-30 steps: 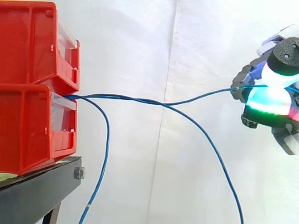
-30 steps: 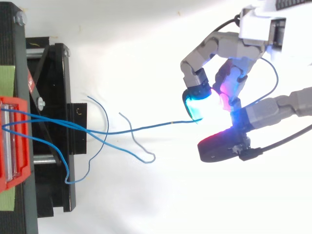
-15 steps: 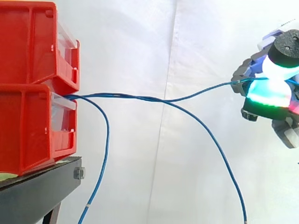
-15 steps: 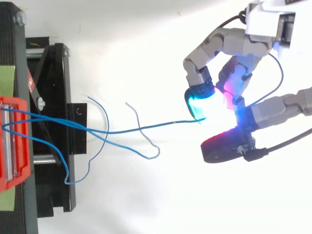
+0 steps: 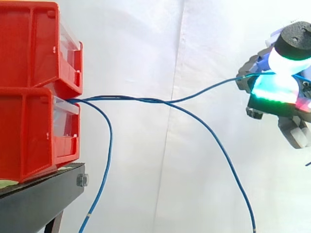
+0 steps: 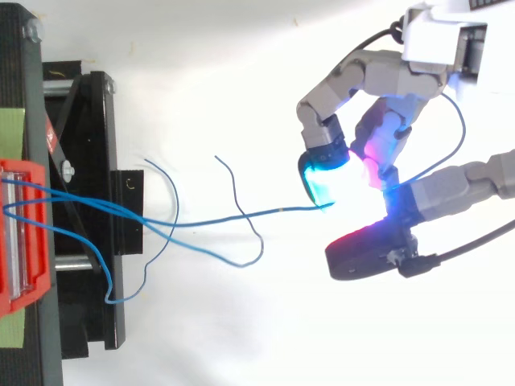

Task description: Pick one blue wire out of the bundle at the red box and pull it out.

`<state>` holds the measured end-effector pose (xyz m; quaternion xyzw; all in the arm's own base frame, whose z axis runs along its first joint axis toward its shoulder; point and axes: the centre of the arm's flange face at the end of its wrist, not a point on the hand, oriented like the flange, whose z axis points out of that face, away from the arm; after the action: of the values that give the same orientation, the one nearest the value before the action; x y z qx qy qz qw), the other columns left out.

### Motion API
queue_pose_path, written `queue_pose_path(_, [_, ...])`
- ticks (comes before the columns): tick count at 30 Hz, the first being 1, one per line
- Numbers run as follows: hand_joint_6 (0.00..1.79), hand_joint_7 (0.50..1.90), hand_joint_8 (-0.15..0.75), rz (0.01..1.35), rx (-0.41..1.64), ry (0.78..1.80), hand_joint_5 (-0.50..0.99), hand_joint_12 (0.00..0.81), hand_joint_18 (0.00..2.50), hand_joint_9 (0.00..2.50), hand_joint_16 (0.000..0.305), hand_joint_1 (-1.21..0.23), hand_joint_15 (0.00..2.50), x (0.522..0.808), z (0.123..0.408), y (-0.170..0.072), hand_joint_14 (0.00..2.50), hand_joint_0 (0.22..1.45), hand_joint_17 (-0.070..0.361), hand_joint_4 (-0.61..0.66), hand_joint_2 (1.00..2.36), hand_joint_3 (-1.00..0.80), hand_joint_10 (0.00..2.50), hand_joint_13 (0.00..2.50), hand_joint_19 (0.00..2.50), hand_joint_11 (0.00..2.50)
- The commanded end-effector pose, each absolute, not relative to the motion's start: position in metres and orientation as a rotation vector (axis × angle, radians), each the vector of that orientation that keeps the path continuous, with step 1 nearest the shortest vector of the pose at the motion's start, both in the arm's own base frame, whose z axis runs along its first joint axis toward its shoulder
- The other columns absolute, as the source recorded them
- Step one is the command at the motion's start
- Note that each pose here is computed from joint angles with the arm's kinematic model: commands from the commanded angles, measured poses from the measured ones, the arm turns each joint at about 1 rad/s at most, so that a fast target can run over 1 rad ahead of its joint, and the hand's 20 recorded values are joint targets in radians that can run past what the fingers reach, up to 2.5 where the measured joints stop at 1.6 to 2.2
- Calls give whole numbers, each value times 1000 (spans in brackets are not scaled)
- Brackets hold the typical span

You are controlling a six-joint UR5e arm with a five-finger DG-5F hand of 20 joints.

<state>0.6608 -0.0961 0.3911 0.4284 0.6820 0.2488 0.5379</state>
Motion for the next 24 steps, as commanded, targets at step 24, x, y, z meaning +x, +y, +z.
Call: queue_pose_path(24, [909, 1206, 354, 731, 1018, 1492, -43, 475, 931, 1178, 60, -853, 531, 677, 359, -76, 16, 582, 135, -68, 1014, -71, 15, 936, 404, 640])
